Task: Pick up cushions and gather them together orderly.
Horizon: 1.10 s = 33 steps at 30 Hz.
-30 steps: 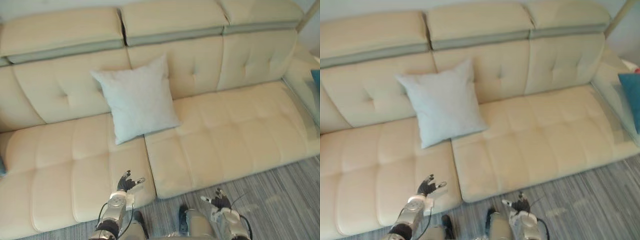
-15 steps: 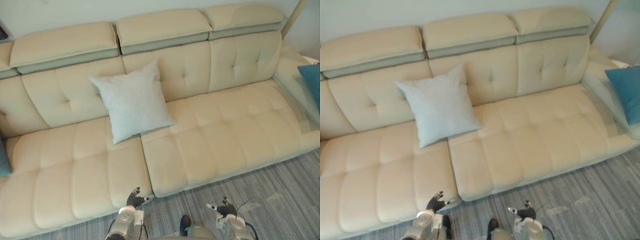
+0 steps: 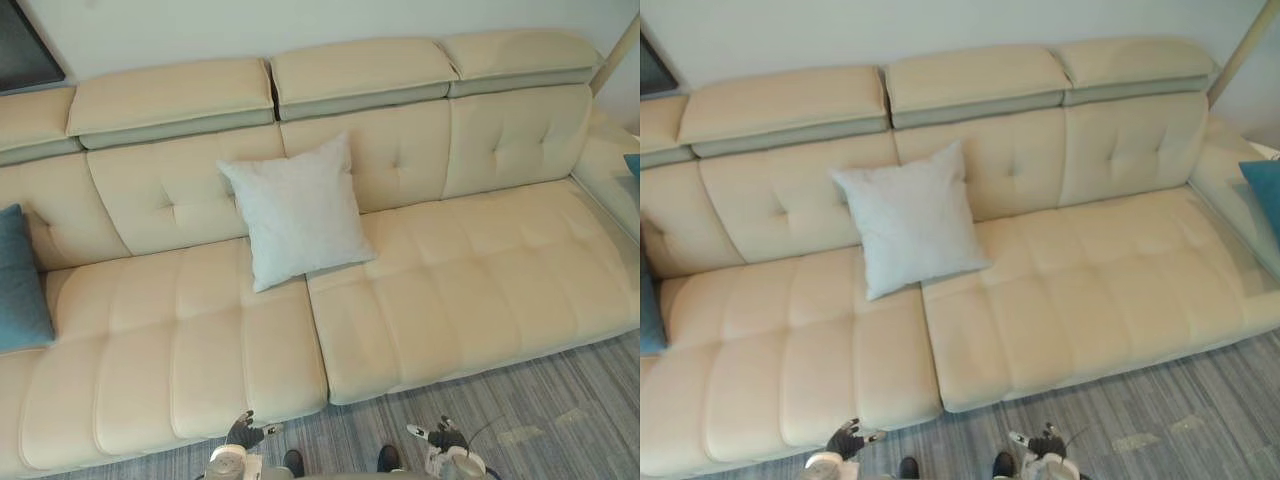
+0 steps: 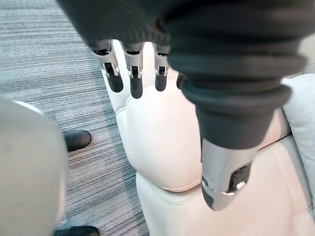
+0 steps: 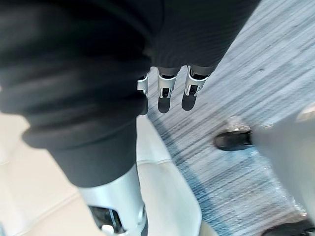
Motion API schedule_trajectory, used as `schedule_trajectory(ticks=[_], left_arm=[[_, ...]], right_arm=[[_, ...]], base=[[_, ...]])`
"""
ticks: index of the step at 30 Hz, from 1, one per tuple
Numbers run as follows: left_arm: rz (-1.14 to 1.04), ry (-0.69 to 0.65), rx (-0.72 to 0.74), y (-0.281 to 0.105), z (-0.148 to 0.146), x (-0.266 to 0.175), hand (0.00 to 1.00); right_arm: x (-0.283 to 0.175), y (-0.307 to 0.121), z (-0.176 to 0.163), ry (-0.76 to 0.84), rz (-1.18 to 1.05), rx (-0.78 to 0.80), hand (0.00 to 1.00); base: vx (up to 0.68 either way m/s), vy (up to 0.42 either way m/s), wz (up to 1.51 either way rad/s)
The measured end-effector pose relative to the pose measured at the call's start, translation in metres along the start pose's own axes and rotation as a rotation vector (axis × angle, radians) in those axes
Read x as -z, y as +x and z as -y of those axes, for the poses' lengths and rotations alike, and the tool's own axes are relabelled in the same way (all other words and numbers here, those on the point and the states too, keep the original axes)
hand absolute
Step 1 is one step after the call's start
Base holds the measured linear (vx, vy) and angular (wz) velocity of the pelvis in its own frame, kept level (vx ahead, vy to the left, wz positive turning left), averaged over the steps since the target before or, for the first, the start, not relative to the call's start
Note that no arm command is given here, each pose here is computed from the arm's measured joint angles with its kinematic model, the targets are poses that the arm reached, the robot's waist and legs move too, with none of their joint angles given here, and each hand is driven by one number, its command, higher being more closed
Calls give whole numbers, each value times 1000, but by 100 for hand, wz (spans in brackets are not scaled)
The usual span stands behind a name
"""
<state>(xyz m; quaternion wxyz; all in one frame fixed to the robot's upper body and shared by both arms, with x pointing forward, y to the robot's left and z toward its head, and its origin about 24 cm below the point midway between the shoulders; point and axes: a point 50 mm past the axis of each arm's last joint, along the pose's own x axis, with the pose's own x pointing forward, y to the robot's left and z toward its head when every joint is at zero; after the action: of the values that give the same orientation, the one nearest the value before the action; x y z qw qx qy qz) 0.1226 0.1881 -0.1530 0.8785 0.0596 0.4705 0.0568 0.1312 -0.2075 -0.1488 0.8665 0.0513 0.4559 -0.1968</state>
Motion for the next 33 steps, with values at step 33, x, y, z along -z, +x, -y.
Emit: schedule_trajectory(ticks=[33], left_arm=[[57,2,-21,7,-1,-24,0]], right_arm=[[-27,8,5,-206,58,5,0]], base=[[14,-148,-65]])
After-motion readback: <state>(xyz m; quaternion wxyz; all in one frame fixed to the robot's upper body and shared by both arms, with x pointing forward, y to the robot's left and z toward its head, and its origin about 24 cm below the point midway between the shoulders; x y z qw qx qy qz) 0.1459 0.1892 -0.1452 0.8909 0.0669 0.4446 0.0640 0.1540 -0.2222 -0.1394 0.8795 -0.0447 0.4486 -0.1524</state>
